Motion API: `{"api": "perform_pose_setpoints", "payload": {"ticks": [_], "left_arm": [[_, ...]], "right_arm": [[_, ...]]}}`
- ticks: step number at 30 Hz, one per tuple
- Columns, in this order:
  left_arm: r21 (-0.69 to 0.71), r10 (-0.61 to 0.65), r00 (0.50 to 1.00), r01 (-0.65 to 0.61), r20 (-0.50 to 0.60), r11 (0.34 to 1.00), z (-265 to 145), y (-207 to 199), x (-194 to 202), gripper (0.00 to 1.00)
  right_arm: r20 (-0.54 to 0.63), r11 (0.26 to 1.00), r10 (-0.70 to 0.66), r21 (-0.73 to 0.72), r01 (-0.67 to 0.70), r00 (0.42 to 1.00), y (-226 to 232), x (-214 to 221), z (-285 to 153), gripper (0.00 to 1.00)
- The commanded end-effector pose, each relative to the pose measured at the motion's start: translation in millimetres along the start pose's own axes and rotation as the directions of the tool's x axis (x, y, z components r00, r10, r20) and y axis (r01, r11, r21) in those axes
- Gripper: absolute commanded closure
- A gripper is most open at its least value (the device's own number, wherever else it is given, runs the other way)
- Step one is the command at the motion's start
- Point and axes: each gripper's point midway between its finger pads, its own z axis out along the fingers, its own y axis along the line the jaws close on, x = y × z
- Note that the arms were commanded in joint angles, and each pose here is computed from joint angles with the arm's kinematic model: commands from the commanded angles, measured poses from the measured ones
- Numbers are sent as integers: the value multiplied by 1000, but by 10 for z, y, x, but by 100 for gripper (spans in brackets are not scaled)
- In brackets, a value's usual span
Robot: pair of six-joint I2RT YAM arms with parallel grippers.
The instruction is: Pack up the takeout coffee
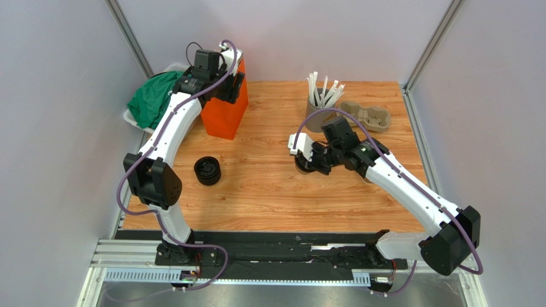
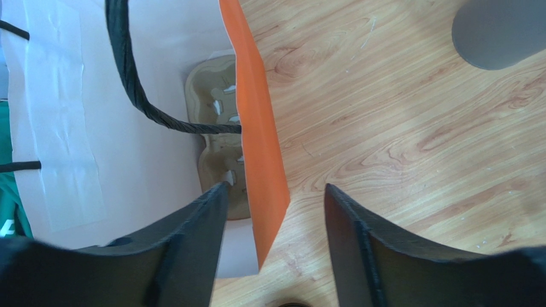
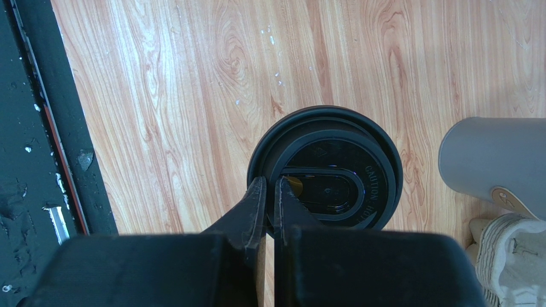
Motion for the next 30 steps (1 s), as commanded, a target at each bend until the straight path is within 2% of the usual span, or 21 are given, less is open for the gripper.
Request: {"api": "perform_pose_setpoints", "payload": {"ticks": [1, 8, 9, 11, 18, 25, 30], "left_arm": [[3, 13, 999, -14, 47, 1000, -48, 76, -169, 39], [44, 26, 999, -28, 45, 999, -33, 7, -145, 60], [58, 33, 998, -36, 47, 998, -33, -14, -150, 68], [83, 42, 998, -46, 44, 995, -47, -57, -140, 72], [257, 95, 994, -107, 60, 960, -219, -368, -82, 76], [395, 132, 989, -146, 62, 907, -489, -642, 75, 76], [494, 163, 981, -193, 104, 848, -736, -906, 143, 76]], "right_arm": [[47, 999, -20, 33, 19, 999, -56, -120, -44, 100], [53, 997, -30, 66, 27, 998, -97, -149, -115, 100], [54, 997, -32, 72, 28, 998, -108, -157, -127, 100], [51, 996, -36, 89, 32, 998, -133, -162, -154, 100], [78, 980, -28, 197, 12, 997, -353, -295, -425, 100], [113, 941, -12, 339, -27, 994, -745, -453, -970, 100], [134, 892, -53, 452, -14, 990, -1043, -671, -1352, 100]]}}
